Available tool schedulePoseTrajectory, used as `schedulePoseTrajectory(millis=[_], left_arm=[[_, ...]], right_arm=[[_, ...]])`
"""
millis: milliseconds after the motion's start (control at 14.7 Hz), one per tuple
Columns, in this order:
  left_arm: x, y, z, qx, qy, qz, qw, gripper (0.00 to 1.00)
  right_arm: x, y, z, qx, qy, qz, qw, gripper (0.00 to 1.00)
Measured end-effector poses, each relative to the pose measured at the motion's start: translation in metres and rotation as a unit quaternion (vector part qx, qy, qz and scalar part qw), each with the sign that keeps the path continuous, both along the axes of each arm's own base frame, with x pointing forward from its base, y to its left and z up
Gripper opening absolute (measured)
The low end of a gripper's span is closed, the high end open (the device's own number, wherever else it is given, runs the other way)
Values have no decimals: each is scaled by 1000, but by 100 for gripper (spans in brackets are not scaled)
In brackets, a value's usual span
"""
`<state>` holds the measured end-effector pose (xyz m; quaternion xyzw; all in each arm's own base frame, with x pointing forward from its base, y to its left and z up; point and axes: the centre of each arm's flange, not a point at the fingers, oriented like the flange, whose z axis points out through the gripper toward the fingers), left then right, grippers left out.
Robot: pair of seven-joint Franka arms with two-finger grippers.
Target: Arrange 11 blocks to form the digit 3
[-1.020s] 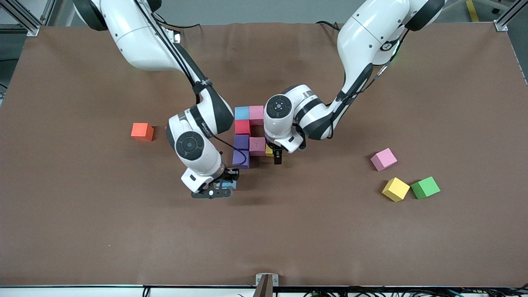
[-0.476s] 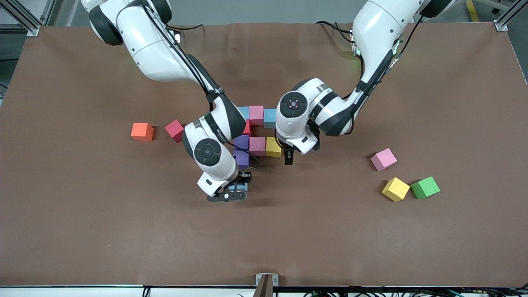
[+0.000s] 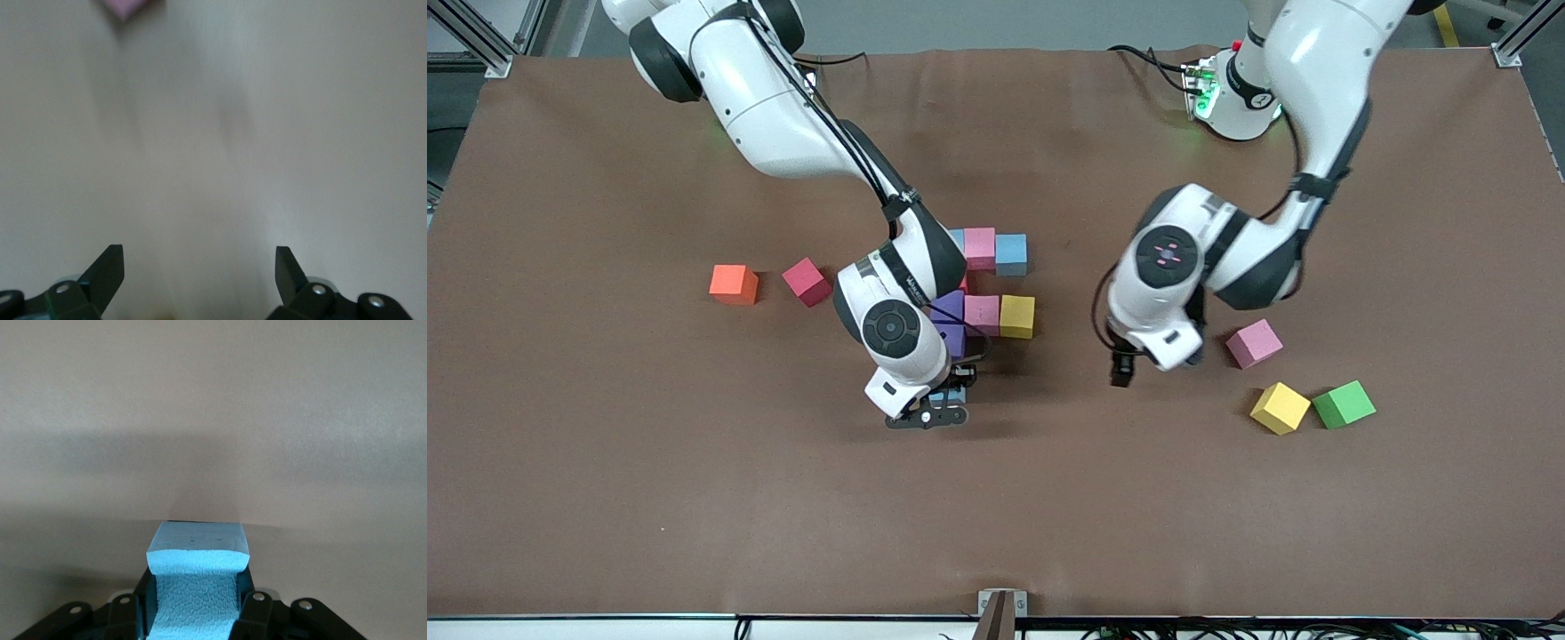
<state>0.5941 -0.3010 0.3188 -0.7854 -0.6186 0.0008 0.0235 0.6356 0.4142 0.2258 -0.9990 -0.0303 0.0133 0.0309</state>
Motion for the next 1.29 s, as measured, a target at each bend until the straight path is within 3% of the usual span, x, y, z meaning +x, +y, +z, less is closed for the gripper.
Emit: schedulePoseTrajectory(millis=[340,612,1293], left_arm=[[35,113,17,-22,17,-78,997,100],[48,175,11,-4,18,-126,992,100],[68,237,-46,13,1,-198,980,100]], right_arm=[[-2,2,-1,-4,0,-2,1000,50],[-5,5,-2,-11,-2,-16,1000,50],[-9,4,-2,-16,1,-26,1000,50]])
